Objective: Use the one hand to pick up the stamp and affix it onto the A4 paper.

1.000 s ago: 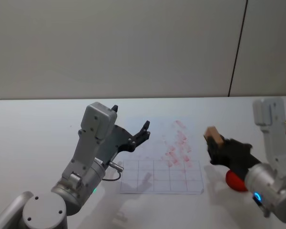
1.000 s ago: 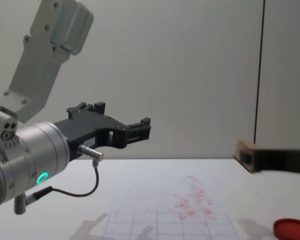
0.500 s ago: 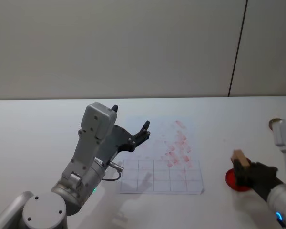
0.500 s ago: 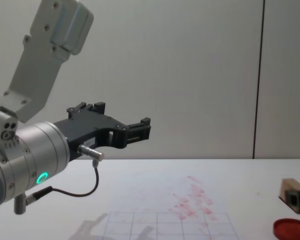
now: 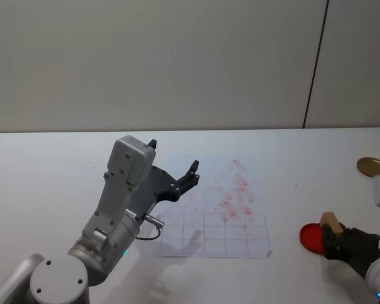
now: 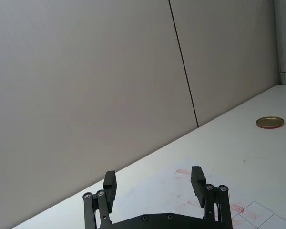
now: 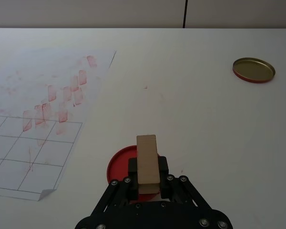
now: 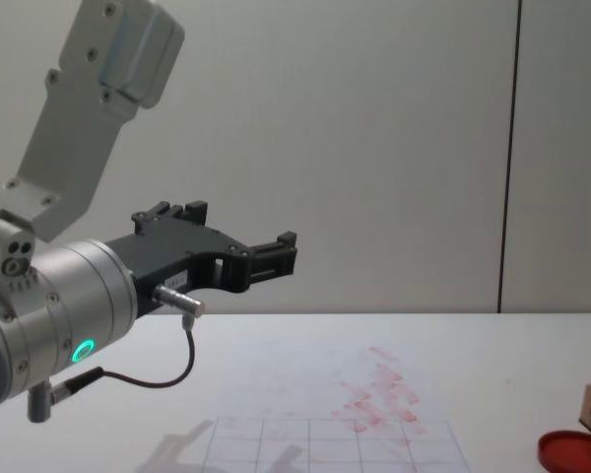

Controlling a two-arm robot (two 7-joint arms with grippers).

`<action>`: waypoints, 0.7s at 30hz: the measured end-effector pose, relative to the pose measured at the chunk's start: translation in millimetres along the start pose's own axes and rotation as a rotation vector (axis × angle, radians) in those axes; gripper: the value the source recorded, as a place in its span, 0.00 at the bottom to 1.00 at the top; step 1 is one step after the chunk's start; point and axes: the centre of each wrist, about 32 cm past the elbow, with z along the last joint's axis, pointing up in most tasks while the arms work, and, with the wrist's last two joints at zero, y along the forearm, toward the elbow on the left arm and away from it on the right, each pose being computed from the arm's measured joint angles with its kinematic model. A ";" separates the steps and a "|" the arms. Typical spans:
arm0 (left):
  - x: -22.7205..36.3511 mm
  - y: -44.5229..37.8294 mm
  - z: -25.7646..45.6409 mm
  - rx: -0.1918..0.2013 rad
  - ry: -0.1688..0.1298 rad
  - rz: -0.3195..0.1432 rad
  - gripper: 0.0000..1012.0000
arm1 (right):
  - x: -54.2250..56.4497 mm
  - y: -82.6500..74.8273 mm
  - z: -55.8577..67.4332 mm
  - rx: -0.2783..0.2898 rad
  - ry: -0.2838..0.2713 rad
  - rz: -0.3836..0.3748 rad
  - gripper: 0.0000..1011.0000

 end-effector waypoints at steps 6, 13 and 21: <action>0.0 0.0 0.0 0.000 0.000 0.000 0.98 | 1.6 3.1 -4.1 -0.002 0.002 0.009 0.22; 0.0 0.0 0.0 0.000 0.000 0.000 0.98 | 2.9 8.3 -8.1 0.002 0.002 0.021 0.39; 0.0 0.0 0.0 0.000 0.000 0.000 0.98 | 3.3 10.4 -9.5 0.034 -0.005 0.033 0.63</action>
